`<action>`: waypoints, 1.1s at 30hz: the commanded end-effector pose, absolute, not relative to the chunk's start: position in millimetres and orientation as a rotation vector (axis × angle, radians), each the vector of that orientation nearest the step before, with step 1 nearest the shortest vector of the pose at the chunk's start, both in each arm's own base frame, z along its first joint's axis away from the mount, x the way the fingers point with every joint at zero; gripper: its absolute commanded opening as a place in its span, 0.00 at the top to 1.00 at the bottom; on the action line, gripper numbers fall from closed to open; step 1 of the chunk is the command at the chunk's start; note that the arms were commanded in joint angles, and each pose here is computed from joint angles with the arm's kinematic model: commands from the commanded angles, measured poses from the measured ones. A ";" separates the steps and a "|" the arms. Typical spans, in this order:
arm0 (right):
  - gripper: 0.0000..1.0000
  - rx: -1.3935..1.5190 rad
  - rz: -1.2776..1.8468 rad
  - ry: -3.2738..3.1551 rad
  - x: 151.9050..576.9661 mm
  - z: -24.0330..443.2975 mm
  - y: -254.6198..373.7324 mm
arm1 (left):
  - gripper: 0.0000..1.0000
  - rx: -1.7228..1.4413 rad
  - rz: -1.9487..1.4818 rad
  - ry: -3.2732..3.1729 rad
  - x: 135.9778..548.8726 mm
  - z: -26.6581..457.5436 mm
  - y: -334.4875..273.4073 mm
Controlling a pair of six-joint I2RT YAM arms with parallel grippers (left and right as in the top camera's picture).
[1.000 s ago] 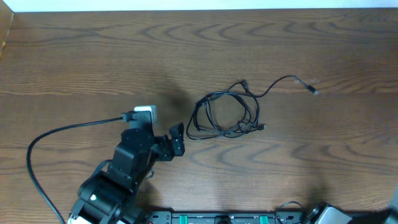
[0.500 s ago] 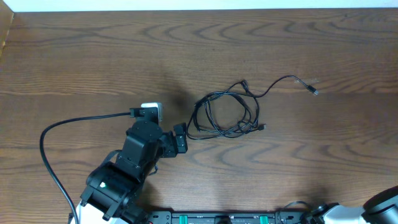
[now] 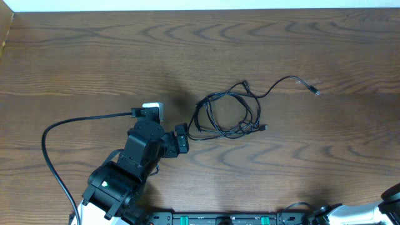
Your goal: Untangle cables
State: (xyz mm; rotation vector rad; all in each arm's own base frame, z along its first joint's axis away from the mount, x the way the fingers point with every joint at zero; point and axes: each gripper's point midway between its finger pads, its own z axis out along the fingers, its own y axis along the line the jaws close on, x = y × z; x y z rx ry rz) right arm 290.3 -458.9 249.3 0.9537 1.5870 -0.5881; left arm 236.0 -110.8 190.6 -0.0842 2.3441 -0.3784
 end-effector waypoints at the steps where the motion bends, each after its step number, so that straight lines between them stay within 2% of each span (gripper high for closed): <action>1: 0.99 0.939 -0.501 1.547 302.1 263.5 -454.3 | 0.02 -0.109 -0.382 2.338 237.0 192.7 -109.6; 4: 0.99 0.994 -0.526 1.618 293.6 233.9 -462.0 | 0.02 -0.109 -0.382 2.339 236.9 192.7 -109.6; 10: 0.99 1.221 -0.563 1.772 257.8 145.8 -480.5 | 0.02 -0.109 -0.382 2.339 236.9 192.7 -109.6; 11: 0.93 1.248 -0.554 1.792 252.8 134.2 -481.5 | 0.02 -0.109 -0.382 2.338 237.0 192.7 -109.6; 12: 0.86 1.271 -0.545 1.809 247.9 124.5 -482.1 | 0.02 -0.109 -0.382 2.339 236.9 192.7 -109.6; 14: 0.57 1.301 -0.521 1.823 242.0 115.2 -481.7 | 0.02 -0.109 -0.382 2.339 236.9 192.7 -109.6; 15: 0.47 1.301 -0.501 1.821 241.9 114.9 -481.2 | 0.02 -0.109 -0.382 2.338 237.0 192.7 -109.6; 16: 0.27 1.288 -0.467 1.813 244.8 118.2 -479.6 | 0.02 -0.109 -0.382 2.338 237.0 192.7 -109.6; 17: 0.12 1.265 -0.397 1.788 251.8 127.1 -475.4 | 0.02 -0.109 -0.381 2.339 236.9 192.7 -109.6; 18: 0.02 1.248 -0.332 1.755 259.1 137.8 -471.1 | 0.02 -0.109 -0.382 2.338 237.0 192.7 -109.6; 26: 0.01 1.039 0.154 1.518 321.0 243.7 -413.9 | 0.02 -0.099 -0.415 2.348 234.9 192.4 -114.2; 33: 0.01 0.750 0.425 1.523 378.5 328.5 -301.6 | 0.02 -0.085 -0.443 2.357 232.8 191.9 -118.3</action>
